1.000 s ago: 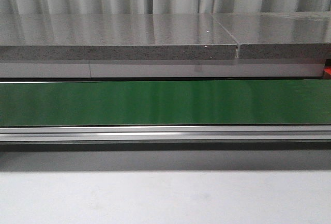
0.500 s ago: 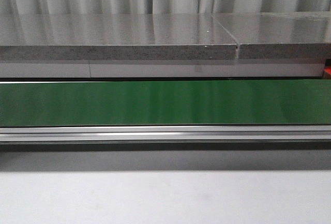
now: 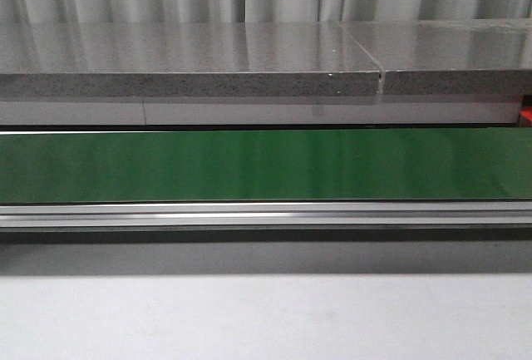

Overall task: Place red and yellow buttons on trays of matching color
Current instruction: 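Open the right gripper and lift it back over the belt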

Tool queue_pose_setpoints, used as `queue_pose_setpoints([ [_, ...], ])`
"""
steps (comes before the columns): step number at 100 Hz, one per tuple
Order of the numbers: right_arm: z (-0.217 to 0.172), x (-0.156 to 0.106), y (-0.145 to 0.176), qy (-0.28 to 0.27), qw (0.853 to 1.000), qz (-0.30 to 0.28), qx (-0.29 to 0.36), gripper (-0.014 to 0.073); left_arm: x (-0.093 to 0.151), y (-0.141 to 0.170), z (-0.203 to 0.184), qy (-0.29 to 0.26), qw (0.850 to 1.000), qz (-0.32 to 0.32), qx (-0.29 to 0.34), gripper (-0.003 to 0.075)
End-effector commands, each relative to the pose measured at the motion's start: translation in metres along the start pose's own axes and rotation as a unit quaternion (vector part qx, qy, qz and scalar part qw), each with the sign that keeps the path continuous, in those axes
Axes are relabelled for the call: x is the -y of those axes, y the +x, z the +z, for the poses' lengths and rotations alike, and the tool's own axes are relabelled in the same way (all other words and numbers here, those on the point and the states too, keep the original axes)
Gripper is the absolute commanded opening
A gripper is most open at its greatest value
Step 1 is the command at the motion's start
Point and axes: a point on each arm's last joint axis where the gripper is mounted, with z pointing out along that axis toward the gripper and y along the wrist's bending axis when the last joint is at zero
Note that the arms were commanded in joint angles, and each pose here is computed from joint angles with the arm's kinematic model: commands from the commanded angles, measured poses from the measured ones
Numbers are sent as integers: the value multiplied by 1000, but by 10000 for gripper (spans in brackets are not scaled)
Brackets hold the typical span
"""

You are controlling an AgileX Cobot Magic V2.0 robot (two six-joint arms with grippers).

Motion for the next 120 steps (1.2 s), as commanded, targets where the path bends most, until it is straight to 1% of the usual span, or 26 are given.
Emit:
queue_pose_setpoints([
  [1,-20,-3,-13,-14,998,-5,60,517,2,-12,-4,8,999,-5,43,-21],
  [19,-43,-10,-13,-33,994,-15,102,507,2,-12,-4,8,999,-5,43,-21],
  [26,-53,-16,-11,-45,992,-24,114,479,2,-12,-4,8,999,-5,43,-21],
  [33,-64,-23,-8,-59,989,-37,128,427,2,-12,-4,8,999,-5,43,-21],
  [40,-75,-30,-4,-73,986,-53,142,344,2,-12,-4,8,999,-5,43,-21],
  [54,-98,-47,8,-106,975,-97,168,101,2,-12,-4,8,999,-5,43,-21],
  [57,-104,-52,12,-115,971,-113,175,36,2,-12,-4,8,999,-5,43,-21],
  [64,-116,-61,20,-132,962,-149,187,-78,2,-12,-4,8,999,-5,43,-21],
  [67,-120,-65,24,-140,957,-164,193,-114,2,-12,-4,8,999,-5,43,-21],
  [71,-127,-70,29,-152,950,-184,200,-102,2,-12,-4,8,999,-5,43,-21],
  [78,-137,-78,38,-174,940,-208,205,-106,2,-12,-4,8,999,-5,43,-21],
  [92,-157,-89,56,-222,920,-241,214,-106,2,-12,-4,8,999,-5,43,-21],
  [104,-172,-93,69,-254,902,-270,222,-106,2,-12,-4,8,999,-5,43,-21],
  [113,-181,-93,76,-267,890,-292,228,-106,2,-12,-4,8,999,-5,43,-21],
  [120,-187,-93,81,-280,883,-300,229,-106,2,-12,-4,8,999,-5,43,-21],
])
